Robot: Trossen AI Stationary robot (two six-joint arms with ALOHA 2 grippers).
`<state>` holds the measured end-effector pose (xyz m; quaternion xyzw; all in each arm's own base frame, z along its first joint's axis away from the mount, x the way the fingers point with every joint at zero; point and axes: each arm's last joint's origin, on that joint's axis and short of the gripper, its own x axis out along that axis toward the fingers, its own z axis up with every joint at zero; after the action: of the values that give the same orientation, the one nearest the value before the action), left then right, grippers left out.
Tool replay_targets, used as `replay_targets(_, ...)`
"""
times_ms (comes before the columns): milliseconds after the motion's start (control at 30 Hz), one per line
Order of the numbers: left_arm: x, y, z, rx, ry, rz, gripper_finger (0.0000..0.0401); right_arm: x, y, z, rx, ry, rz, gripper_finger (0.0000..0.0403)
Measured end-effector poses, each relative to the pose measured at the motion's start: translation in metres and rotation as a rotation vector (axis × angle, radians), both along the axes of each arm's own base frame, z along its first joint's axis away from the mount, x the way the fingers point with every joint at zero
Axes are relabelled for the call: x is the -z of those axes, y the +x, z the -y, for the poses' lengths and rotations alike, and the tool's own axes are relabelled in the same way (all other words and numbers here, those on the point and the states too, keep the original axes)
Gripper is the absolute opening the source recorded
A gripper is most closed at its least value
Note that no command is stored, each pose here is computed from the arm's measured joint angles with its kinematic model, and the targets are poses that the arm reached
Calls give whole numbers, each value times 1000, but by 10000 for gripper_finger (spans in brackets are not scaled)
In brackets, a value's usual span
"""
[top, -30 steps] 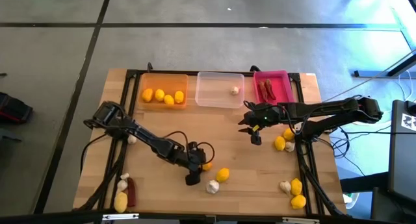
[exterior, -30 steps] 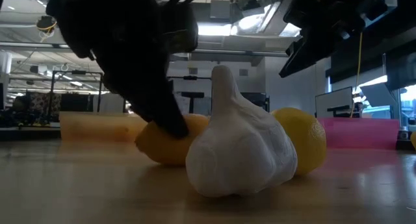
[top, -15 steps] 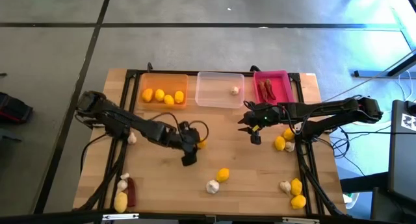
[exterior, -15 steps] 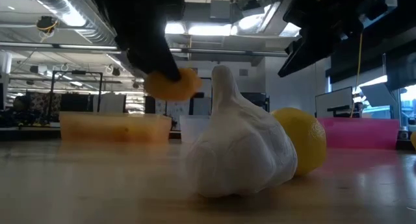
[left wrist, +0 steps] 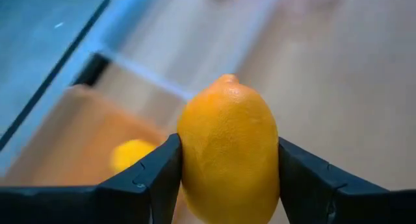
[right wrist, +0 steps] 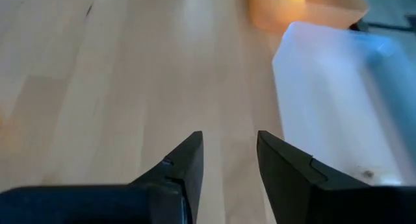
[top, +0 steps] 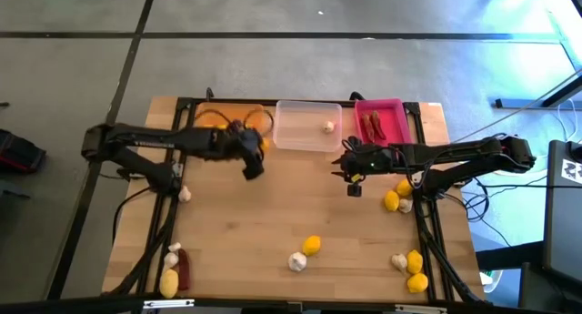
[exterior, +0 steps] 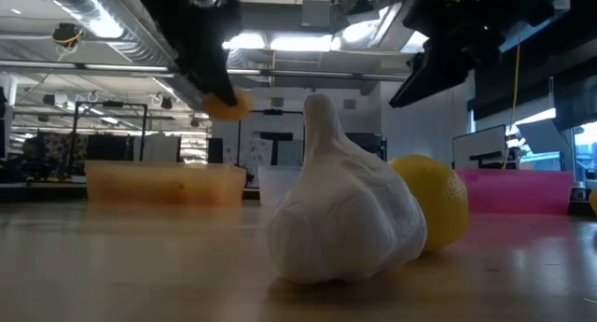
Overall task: Sort produce into baskets
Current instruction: Put the yellow lemon into the orange bin
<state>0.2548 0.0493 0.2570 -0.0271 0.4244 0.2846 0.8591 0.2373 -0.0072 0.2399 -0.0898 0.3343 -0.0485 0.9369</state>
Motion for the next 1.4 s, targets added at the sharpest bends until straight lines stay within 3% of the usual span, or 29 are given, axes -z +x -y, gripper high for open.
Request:
replay_targets(333, 22, -41, -89, -377, -15, 30, 209, -7, 5, 0, -12, -19, 87, 138)
replay_targets(600, 48, -63, -116, -579, -29, 184, 210, -7, 5, 0, -12, -15, 82, 138)
replay_targets(1100, 96, -70, -112, -621, -44, 235, 212, -5, 4, 0, -6, -6, 69, 138)
replay_targets(1400, 94, -67, -114, -619, -35, 261, 282, -5, 4, 0, -6, -6, 68, 138)
